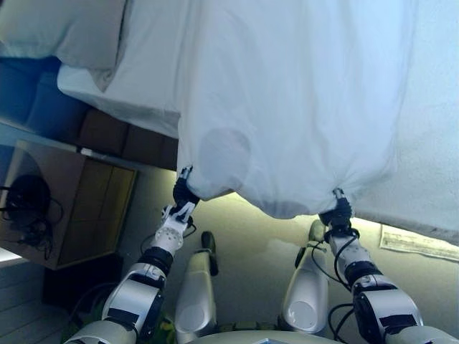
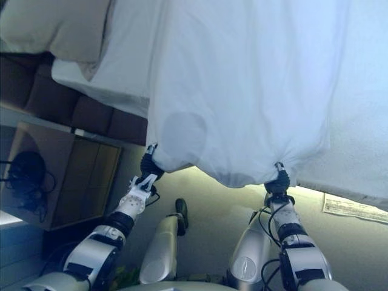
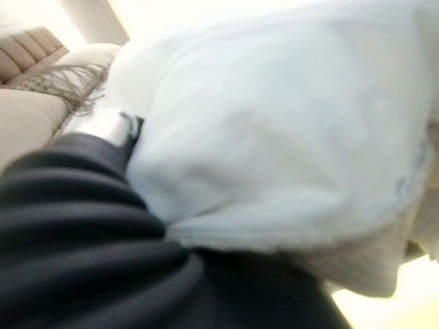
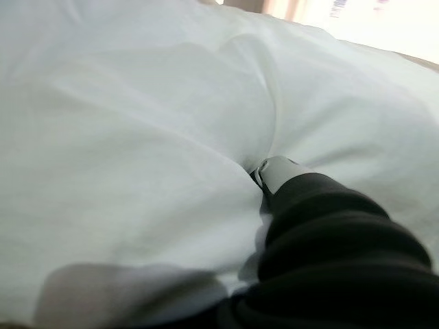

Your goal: Make the bed neatly

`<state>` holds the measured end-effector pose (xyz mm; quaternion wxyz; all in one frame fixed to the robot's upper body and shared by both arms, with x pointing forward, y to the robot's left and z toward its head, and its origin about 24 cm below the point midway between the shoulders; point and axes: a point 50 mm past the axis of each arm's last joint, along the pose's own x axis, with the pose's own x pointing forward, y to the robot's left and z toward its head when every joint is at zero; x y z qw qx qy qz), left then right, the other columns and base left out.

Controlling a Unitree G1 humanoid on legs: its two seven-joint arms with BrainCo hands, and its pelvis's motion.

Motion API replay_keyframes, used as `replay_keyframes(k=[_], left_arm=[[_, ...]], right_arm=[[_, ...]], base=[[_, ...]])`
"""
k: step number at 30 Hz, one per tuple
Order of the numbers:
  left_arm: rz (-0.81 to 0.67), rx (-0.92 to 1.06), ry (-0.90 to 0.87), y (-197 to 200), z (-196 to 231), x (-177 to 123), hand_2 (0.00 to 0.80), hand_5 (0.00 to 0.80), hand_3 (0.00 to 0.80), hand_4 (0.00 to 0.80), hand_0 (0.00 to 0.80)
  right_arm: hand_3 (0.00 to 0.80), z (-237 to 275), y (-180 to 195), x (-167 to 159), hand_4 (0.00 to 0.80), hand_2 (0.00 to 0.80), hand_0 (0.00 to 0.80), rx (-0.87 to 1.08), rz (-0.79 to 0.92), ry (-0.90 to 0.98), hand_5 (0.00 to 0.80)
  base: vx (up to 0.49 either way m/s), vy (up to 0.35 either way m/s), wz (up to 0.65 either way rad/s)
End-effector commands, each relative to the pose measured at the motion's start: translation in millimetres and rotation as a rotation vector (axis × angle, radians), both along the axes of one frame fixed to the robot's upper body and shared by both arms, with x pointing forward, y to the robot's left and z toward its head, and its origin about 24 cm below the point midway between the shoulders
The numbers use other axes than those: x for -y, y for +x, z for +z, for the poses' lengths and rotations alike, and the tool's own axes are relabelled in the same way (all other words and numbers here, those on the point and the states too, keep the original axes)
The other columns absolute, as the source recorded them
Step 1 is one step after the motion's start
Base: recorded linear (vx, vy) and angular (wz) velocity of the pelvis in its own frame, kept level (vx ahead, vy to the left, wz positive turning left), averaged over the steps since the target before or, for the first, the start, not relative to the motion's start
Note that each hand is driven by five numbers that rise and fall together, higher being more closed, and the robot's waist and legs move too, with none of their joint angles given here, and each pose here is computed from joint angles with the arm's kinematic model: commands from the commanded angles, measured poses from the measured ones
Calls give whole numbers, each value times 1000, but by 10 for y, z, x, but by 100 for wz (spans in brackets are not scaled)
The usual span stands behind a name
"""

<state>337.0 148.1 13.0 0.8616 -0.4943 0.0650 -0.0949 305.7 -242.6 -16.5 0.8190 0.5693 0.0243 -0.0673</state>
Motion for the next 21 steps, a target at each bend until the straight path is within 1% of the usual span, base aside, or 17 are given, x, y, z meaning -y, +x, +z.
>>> replay_keyframes(k=[1,4,7,9,12,15,21], left_arm=[[-2,122,69,135,261,-105,800,800,800,800,800],[17,146,99,161,323,-152,800,800,800,800,800],[30,153,136,196,379,-185,800,800,800,800,800],[46,152,158,226,420,-228,800,800,800,800,800],[51,125,200,198,343,-247,800,800,800,800,800],[68,86,263,203,296,-252,800,800,800,800,800],[105,87,305,206,283,-299,800,800,800,800,800]], right_arm=[[800,174,161,-205,800,800,800,73,144,-58,800],[800,311,255,-244,800,800,800,111,188,-122,800],[800,409,324,-226,800,800,800,124,189,-142,800],[800,465,368,-195,800,800,800,131,171,-114,800],[800,434,358,-154,800,800,800,113,140,-81,800],[800,379,335,-120,800,800,800,61,120,-86,800],[800,277,240,23,800,800,800,22,51,-31,800]], base=[[-40,154,5],[-12,132,7],[-32,54,6],[-62,4,7],[5,71,6],[14,134,1],[-16,167,-7]])
